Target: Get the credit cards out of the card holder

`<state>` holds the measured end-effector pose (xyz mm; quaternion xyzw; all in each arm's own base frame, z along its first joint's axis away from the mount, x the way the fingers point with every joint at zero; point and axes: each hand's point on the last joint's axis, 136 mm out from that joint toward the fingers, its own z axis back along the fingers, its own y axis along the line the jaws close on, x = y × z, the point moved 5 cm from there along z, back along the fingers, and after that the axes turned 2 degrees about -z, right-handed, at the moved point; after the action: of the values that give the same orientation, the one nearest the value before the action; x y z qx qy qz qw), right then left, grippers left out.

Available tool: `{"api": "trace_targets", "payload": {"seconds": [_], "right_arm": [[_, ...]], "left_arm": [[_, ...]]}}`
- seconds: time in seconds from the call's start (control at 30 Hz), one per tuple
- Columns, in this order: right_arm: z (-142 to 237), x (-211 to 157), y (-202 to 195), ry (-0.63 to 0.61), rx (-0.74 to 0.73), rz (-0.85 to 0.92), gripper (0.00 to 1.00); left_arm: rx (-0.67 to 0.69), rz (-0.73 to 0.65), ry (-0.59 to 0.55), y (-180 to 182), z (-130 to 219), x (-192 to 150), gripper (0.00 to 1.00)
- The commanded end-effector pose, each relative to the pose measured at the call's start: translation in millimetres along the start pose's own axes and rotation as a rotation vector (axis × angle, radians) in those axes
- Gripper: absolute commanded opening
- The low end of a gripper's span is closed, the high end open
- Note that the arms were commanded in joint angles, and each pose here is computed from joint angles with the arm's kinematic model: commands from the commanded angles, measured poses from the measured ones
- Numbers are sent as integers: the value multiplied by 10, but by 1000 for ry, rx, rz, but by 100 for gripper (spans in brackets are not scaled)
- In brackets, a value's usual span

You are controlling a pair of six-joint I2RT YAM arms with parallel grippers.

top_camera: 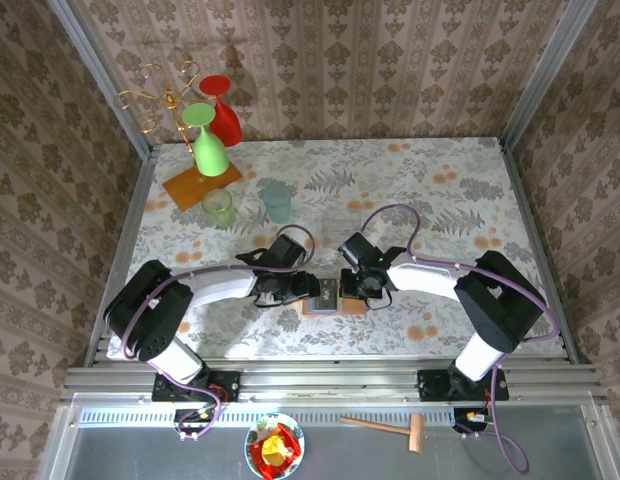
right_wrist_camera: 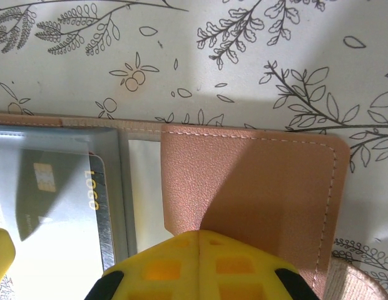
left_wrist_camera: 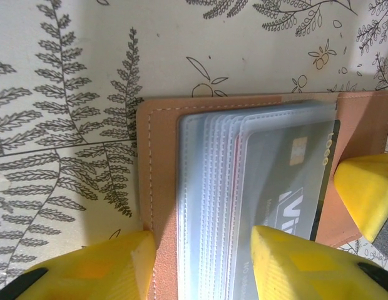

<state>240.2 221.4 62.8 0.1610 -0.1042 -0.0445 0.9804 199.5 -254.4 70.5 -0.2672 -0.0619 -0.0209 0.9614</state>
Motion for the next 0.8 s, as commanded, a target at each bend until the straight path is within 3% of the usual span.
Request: {"api": "trace_targets", "payload": {"seconds": [0.0,0.47,0.77], "right_arm": [[-136,-172,-243,54,-87,3,5],[-196,-198,-316,57,-120,30,0],[-31,-120,-202,37,-96,26,0]], "left_arm": [[108,27,52,275,-49,-188,45],[89,37,13,276,82,-185,42],[-17,-33,-92,14,367,16,43]]}}
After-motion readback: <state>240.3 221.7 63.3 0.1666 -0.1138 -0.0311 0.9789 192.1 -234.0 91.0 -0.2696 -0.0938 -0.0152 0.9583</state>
